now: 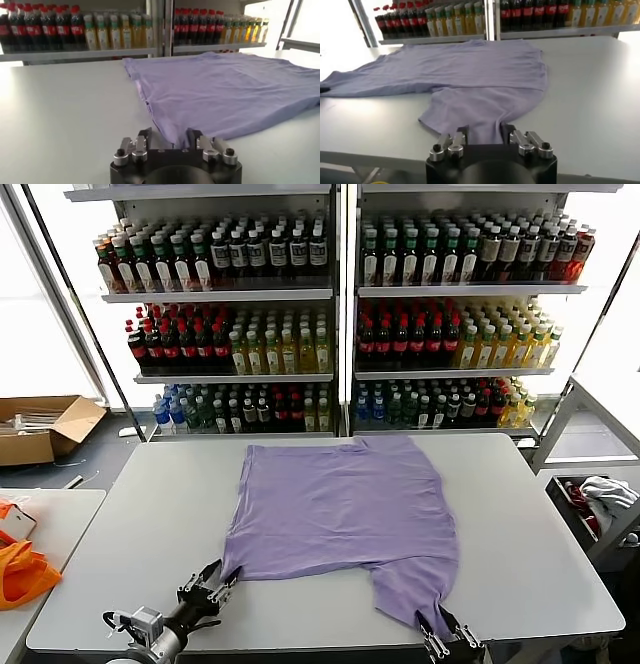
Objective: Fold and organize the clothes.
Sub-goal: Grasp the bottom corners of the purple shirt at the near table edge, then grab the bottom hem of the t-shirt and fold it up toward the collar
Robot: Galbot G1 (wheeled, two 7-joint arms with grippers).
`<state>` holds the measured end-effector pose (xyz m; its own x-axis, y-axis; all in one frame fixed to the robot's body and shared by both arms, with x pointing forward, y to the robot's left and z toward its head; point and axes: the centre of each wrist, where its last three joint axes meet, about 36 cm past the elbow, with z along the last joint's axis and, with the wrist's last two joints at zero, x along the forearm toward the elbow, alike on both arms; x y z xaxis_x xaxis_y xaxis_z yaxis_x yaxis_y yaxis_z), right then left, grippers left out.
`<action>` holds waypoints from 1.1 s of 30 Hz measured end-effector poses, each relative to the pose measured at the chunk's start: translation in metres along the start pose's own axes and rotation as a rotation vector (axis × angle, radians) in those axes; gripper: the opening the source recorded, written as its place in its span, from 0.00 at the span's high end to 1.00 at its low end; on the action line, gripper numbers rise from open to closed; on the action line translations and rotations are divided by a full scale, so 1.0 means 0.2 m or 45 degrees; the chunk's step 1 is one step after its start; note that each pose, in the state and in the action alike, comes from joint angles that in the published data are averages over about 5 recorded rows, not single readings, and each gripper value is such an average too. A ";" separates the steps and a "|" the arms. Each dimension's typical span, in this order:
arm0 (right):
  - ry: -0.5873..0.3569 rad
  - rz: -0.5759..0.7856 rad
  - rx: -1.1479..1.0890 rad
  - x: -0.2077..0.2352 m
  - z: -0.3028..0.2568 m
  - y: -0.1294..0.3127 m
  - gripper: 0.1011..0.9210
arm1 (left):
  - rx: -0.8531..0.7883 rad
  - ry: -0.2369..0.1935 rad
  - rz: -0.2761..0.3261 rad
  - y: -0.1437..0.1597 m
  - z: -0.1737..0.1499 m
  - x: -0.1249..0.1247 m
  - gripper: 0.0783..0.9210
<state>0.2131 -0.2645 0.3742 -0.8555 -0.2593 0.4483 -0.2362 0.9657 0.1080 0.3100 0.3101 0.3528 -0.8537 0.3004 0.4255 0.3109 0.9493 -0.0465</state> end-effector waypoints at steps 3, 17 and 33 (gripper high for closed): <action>-0.012 -0.022 0.000 0.01 -0.01 0.00 0.93 | 0.003 0.002 -0.001 0.00 0.01 0.01 0.67; -0.142 -0.184 -0.004 0.10 -0.06 -0.03 0.99 | -0.006 -0.011 -0.003 -0.04 -0.02 0.09 0.98; -0.243 -0.268 -0.013 0.33 -0.08 -0.06 0.99 | 0.019 -0.051 -0.040 -0.15 -0.10 0.33 0.98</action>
<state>0.1665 -0.2926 0.4171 -0.8597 -0.4508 0.2402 -0.4136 0.8903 0.1907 0.2531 0.3000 0.4012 -0.8790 0.2738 0.3904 0.2778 0.9595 -0.0473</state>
